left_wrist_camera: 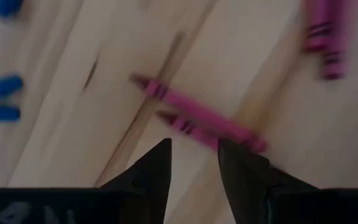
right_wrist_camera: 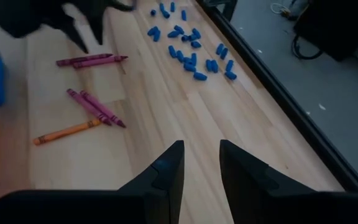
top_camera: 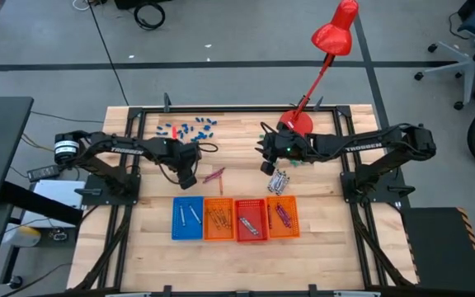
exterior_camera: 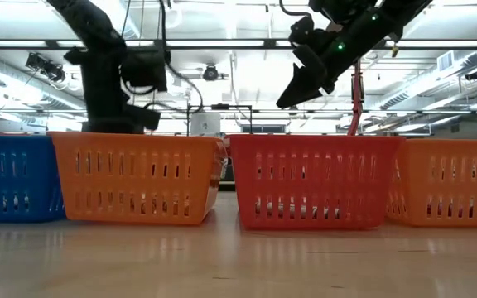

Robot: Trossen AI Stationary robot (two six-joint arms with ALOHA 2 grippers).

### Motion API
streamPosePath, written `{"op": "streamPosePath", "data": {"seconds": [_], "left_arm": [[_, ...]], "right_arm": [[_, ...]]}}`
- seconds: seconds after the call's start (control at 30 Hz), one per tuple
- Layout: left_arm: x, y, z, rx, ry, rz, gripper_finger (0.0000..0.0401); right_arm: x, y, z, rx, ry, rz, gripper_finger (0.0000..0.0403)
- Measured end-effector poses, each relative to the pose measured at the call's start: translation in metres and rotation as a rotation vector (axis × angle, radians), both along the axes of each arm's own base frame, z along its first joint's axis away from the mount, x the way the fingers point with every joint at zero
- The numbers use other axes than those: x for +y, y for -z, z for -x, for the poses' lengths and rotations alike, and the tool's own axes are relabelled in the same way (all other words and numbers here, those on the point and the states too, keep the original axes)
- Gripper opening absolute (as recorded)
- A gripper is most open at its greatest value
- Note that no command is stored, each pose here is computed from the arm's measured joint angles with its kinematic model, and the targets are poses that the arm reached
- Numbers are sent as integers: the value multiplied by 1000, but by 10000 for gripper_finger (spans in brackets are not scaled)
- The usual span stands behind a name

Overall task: Sort crayons
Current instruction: Put the red crayon into the right orange bin

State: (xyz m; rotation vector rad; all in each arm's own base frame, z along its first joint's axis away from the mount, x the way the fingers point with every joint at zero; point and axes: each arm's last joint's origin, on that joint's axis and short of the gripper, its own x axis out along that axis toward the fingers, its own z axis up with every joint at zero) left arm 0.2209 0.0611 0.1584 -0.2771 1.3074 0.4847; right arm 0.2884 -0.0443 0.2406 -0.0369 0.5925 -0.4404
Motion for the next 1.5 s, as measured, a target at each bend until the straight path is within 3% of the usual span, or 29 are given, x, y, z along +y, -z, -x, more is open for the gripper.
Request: {"op": "streamPosePath", "data": {"seconds": [0.3, 0.57, 0.93, 1.1, 1.23, 1.5], "left_arm": [[12, 16, 8, -88, -62, 82, 141], [13, 16, 8, -89, -50, 81, 141], [9, 12, 9, -124, -84, 176, 141], [12, 9, 2, -173, -28, 105, 141], [18, -4, -9, -213, 100, -47, 141], [17, -8, -25, -205, 667, -304, 141]], "right_arm": [[3, 0, 8, 69, 2, 27, 106], [7, -23, 25, -9, 31, 10, 106], [7, -14, 28, 18, 57, 29, 106], [7, -14, 28, 16, 56, 31, 106], [6, -15, 27, 3, 52, 31, 106], [7, -18, 25, -26, 36, 36, 106]]}}
